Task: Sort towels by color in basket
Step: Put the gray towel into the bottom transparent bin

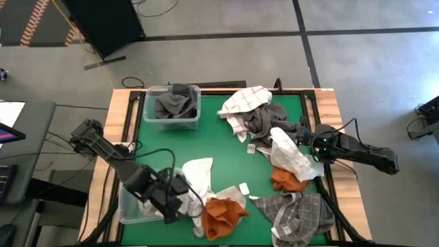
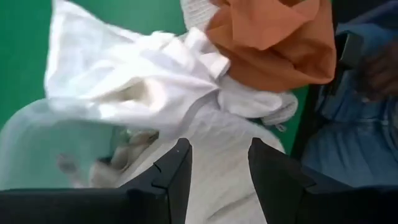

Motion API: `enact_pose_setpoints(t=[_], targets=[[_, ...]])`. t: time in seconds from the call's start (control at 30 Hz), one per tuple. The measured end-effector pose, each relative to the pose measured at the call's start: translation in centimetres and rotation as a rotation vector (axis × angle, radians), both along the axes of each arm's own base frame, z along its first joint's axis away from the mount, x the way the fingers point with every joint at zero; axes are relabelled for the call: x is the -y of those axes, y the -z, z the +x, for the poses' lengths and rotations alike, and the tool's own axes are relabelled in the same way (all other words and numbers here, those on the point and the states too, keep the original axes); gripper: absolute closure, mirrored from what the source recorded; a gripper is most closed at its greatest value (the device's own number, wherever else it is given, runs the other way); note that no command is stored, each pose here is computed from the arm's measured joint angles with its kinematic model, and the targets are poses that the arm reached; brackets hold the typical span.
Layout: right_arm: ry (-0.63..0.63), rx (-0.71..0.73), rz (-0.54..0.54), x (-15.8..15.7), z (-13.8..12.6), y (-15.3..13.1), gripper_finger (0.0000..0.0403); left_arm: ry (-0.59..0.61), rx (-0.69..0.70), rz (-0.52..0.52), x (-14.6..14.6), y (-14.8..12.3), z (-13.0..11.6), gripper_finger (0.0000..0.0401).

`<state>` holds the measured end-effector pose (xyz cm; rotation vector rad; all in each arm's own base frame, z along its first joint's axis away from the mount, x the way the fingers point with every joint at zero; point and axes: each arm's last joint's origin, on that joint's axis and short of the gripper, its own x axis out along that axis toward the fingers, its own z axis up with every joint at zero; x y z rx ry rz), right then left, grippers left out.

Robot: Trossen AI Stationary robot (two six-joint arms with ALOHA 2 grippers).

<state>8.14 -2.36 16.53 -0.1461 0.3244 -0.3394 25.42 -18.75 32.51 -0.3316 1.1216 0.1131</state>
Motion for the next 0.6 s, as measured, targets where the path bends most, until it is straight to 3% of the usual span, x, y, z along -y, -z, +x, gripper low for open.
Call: enact_pose_setpoints(t=[0.23,0.4,0.6], targets=[[-0.001,0.0,0.0,0.0,0.0,0.0,0.0186,0.049,-0.1,-0.051,1.6,2.5,1.4,0.025],[-0.001,0.0,0.0,0.0,0.0,0.0,0.0186,0.028,-0.078,-0.103,1.8,2.3,1.7,0.025],[-0.001,0.0,0.0,0.0,0.0,0.0,0.0186,0.005,-0.097,-0.083,1.6,2.4,1.5,0.025]])
